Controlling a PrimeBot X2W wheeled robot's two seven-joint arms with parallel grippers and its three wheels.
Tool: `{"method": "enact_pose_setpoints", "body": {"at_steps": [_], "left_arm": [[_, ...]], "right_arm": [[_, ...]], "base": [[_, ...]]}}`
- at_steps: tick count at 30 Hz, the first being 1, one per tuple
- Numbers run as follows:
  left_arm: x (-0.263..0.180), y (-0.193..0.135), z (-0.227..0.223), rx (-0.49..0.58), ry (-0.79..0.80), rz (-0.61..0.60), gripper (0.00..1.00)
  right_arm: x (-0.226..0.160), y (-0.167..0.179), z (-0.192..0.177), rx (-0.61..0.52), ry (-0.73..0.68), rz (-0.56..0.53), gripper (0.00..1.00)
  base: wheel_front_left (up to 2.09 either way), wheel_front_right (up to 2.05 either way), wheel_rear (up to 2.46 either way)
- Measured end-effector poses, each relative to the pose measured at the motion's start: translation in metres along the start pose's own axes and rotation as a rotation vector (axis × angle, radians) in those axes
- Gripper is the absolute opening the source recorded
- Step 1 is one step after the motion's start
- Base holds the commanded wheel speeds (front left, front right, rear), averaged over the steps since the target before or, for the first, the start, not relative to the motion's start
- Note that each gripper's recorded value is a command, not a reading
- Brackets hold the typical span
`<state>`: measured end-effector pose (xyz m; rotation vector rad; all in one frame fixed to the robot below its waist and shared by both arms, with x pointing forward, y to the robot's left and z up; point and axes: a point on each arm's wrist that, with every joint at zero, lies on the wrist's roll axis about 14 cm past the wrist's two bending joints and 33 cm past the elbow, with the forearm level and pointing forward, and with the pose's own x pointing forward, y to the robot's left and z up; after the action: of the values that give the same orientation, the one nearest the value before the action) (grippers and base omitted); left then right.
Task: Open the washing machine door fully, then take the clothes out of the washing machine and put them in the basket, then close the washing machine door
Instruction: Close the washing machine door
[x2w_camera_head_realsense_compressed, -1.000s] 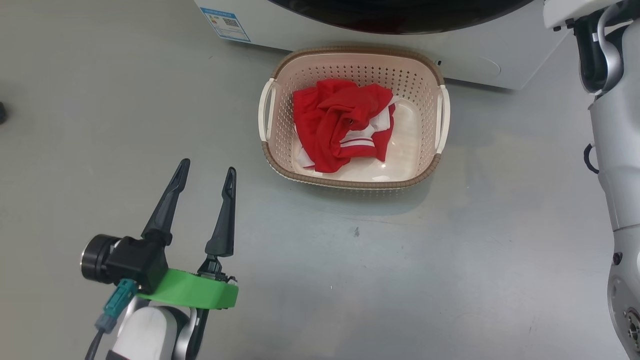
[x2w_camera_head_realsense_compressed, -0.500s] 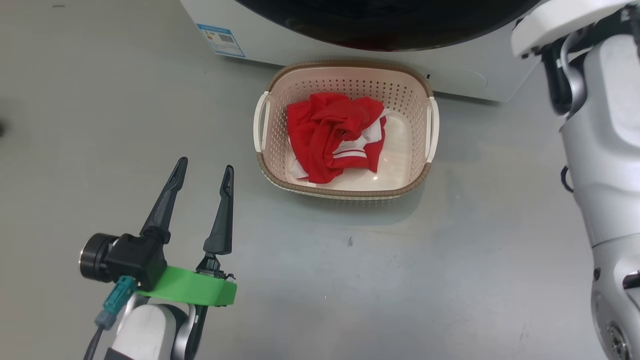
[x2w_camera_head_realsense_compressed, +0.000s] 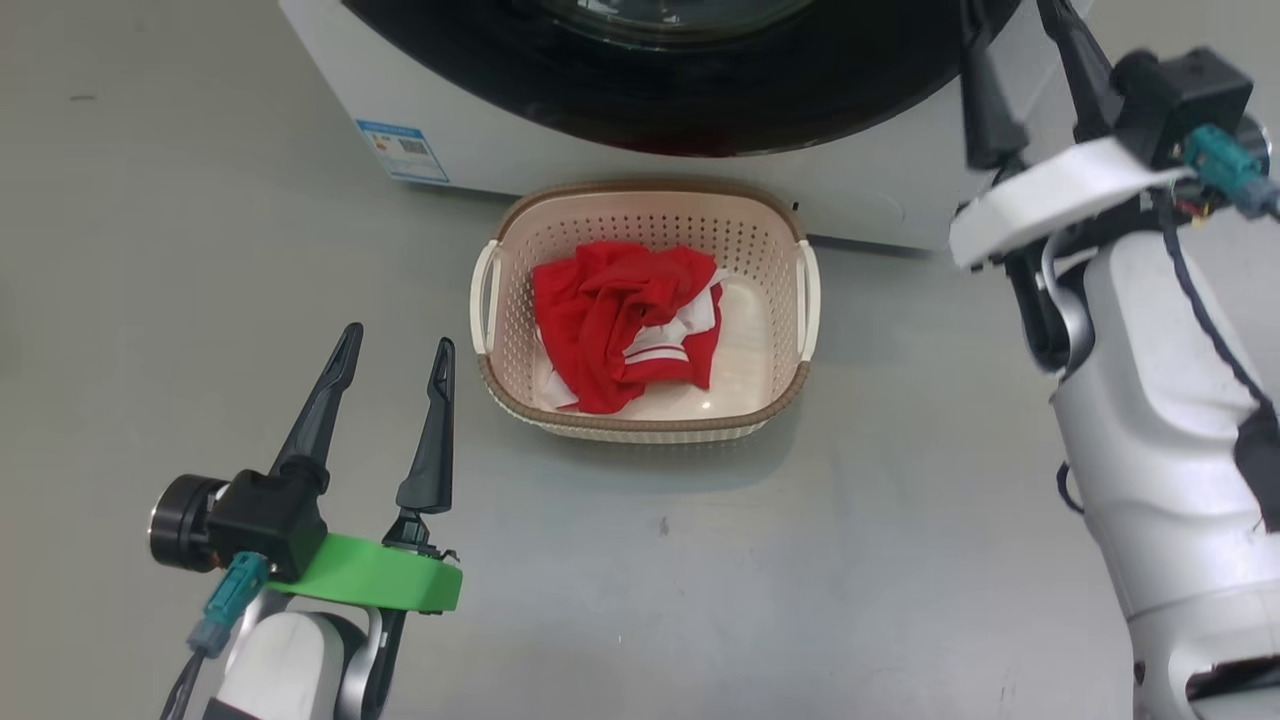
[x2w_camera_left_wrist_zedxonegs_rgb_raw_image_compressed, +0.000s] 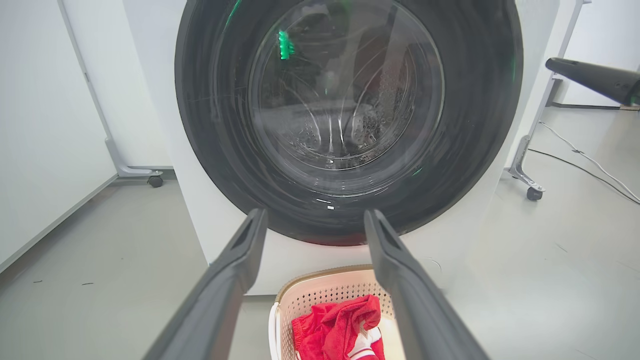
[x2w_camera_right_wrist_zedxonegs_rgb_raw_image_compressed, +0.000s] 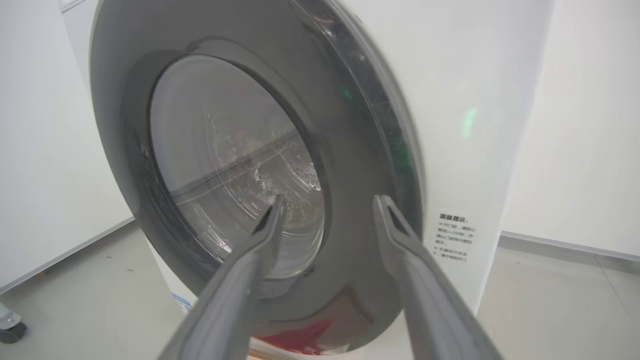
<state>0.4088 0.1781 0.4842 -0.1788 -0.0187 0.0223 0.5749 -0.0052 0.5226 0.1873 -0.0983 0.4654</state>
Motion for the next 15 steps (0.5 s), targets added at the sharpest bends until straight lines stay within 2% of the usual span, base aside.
{"method": "enact_pose_setpoints", "body": {"at_steps": [15], "left_arm": [[-0.022, -0.017, -0.003, -0.014, 0.017, -0.050, 1.00]], "right_arm": [[-0.097, -0.005, -0.012, 0.031, 0.059, -0.092, 1.00]], "base": [[0.00, 0.00, 0.00]]}}
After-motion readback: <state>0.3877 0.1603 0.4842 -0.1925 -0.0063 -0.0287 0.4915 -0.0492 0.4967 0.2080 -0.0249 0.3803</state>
